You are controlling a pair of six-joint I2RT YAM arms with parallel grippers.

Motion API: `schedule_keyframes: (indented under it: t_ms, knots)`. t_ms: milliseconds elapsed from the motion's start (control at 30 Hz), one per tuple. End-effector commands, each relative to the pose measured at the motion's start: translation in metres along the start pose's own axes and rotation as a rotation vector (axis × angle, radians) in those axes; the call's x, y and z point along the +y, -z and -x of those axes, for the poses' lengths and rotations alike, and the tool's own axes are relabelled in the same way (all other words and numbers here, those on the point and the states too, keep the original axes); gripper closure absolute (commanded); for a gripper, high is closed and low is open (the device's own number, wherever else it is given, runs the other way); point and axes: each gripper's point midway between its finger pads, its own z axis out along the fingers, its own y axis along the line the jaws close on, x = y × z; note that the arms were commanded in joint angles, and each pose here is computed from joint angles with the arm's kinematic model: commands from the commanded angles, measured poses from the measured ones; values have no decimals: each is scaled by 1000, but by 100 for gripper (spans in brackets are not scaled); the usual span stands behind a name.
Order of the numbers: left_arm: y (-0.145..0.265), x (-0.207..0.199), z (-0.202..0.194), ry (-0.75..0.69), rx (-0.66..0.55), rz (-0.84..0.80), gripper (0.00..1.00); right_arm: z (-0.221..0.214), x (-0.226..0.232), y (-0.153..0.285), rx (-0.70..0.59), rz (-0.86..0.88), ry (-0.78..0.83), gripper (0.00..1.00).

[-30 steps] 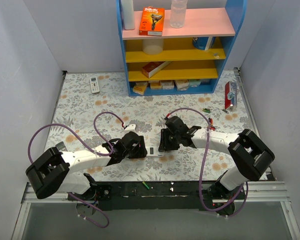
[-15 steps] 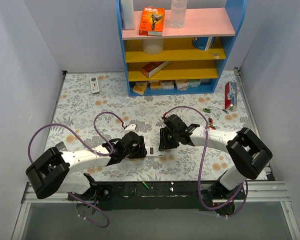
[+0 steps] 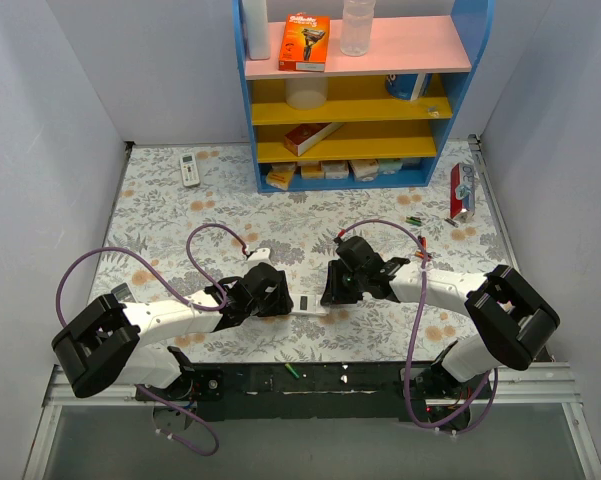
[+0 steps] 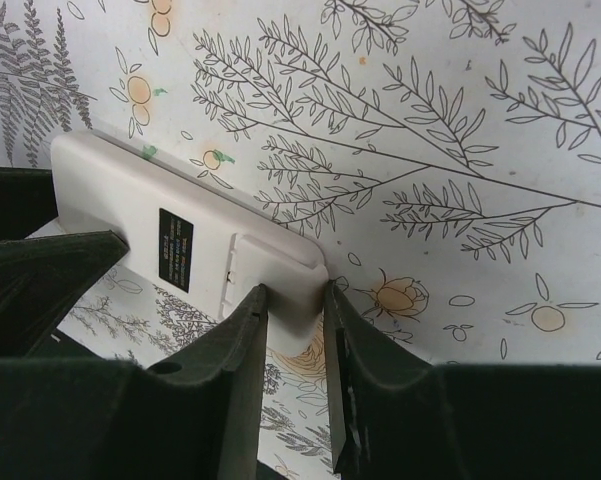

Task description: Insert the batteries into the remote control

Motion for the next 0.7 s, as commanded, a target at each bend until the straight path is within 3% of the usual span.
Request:
schedule_keyframes:
  t_ms: [0,433,667]
  knots:
    - [2,-13,-6,22,43,-52,52,-48,-12,-2,173,-32,-35,83]
    - [4,-16,-9,31,55,-70,54,-89,-27,-11,292,-22,-124,92]
    - [6,-24,-11,61,74,-101,57,-84,-22,-7,260,-18,-186,99]
